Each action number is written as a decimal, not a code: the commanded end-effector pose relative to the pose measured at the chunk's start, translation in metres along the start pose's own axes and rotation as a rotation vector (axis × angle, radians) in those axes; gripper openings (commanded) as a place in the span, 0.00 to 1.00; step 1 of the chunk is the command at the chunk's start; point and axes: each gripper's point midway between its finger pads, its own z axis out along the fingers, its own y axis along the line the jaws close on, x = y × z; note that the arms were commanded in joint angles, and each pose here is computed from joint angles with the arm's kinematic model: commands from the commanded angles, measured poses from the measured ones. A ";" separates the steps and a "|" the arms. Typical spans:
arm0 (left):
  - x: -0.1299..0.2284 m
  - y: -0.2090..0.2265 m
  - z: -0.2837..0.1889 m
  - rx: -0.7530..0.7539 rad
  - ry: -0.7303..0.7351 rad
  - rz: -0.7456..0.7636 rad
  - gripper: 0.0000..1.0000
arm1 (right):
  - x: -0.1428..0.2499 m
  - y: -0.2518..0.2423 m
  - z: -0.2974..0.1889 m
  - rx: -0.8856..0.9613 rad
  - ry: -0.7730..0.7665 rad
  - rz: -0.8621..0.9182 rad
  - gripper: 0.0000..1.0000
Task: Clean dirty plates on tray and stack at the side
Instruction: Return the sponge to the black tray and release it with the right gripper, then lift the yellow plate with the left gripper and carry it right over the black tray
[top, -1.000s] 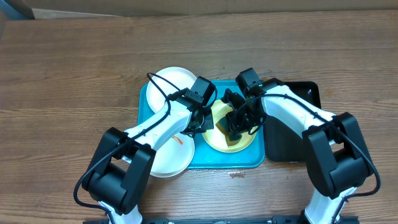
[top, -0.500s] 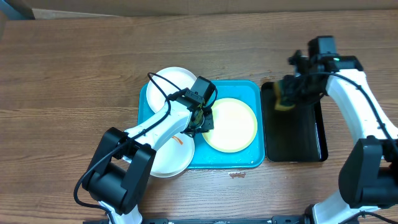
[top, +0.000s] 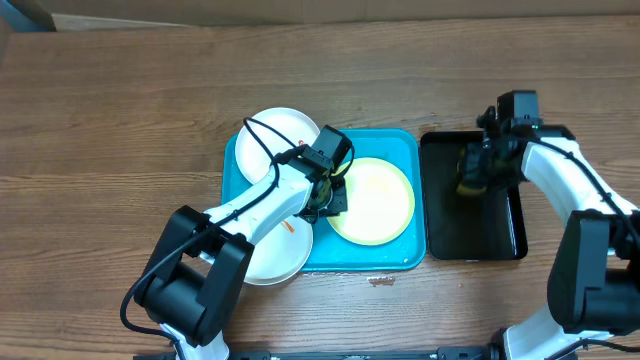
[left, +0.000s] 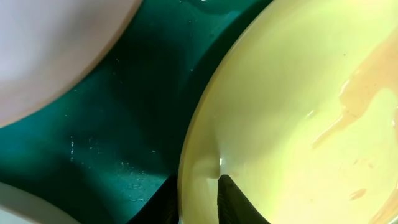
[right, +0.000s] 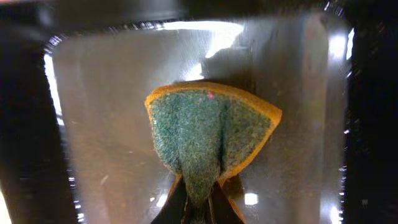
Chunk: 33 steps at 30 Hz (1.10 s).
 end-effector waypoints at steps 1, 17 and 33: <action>0.001 0.000 0.004 -0.011 0.003 0.017 0.23 | 0.004 -0.003 0.003 0.012 0.000 0.004 0.08; 0.007 -0.001 0.006 -0.021 0.013 0.029 0.31 | -0.061 -0.009 -0.055 -0.038 -0.129 0.201 0.62; -0.007 0.004 0.006 -0.036 -0.043 0.068 0.05 | -0.062 -0.101 -0.071 0.018 -0.180 0.464 1.00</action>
